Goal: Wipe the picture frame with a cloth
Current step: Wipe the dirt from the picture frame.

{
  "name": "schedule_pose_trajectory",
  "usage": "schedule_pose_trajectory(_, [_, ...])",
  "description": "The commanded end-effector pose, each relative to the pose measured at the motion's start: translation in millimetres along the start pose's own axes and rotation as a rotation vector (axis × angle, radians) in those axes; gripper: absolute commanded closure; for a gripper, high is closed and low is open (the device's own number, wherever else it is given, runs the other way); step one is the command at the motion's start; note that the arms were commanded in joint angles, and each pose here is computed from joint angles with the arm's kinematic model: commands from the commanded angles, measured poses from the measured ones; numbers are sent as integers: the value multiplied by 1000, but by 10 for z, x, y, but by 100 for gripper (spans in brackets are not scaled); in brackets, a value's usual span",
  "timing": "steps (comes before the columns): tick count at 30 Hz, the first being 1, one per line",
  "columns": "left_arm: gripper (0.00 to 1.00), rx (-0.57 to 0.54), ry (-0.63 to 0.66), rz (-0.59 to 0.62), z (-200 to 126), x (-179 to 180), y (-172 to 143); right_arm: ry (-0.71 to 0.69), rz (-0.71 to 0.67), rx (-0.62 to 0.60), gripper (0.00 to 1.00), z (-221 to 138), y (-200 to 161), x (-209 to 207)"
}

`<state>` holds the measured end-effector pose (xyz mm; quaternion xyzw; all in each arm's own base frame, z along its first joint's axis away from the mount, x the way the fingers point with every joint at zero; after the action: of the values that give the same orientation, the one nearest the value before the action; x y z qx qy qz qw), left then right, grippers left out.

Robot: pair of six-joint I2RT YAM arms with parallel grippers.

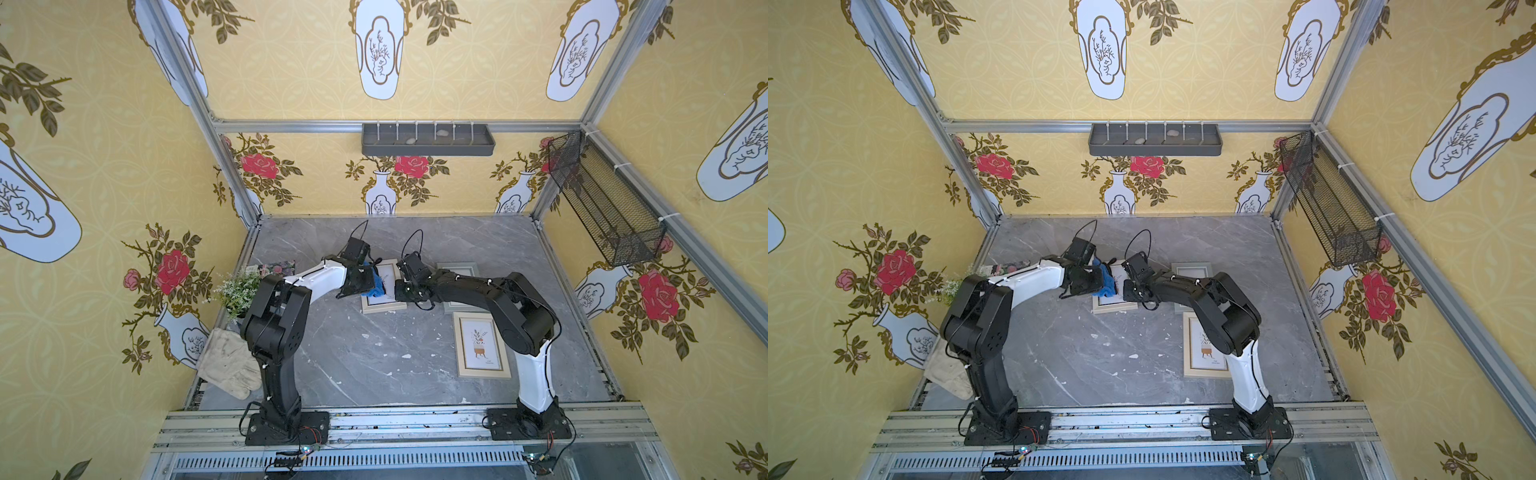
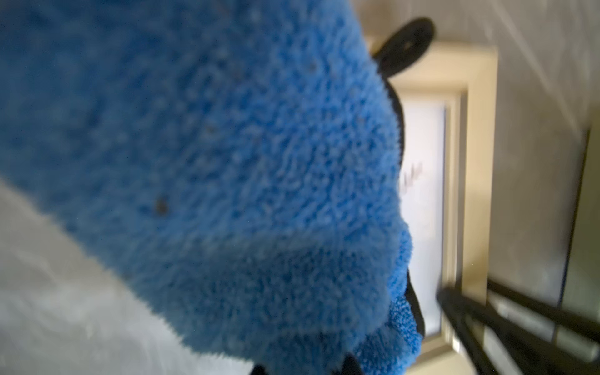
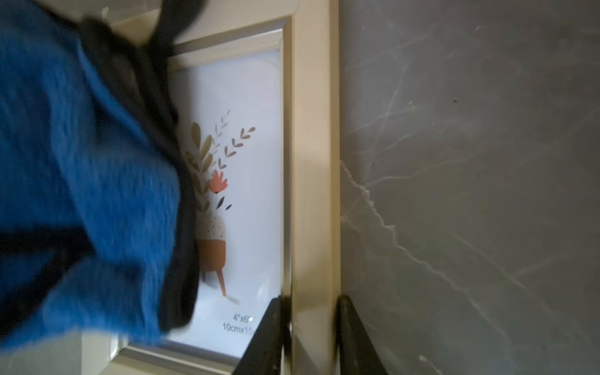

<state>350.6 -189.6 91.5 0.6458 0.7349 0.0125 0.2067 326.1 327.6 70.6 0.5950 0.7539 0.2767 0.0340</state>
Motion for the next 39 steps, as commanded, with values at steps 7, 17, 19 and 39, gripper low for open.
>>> schedule_pose_trajectory(7, [100,71,38,-24,61,144,-378,-95,8,93,82,63,-198,-168])
schedule_pose_trajectory(17, [100,20,-231,-18,325,-465,185,-83,9,87,83,61,-215,-68])
schedule_pose_trajectory(19, [100,7,-207,-28,381,-442,269,-81,7,87,83,64,-220,-45])
schedule_pose_trajectory(39, [100,125,-38,-54,128,-202,-635,-96,7,84,83,50,-216,-106])
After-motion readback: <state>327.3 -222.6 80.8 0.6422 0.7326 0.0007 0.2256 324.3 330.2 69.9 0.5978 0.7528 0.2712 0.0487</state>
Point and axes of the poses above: each gripper's point midway between its finger pads, its own z axis out along the fingers, its own x axis along the line the jaws close on, y = z × x, the point moved 6 cm from there along -z, back along the fingers, and after that the axes turned 4 degrees about -z, right-handed, at the moved point
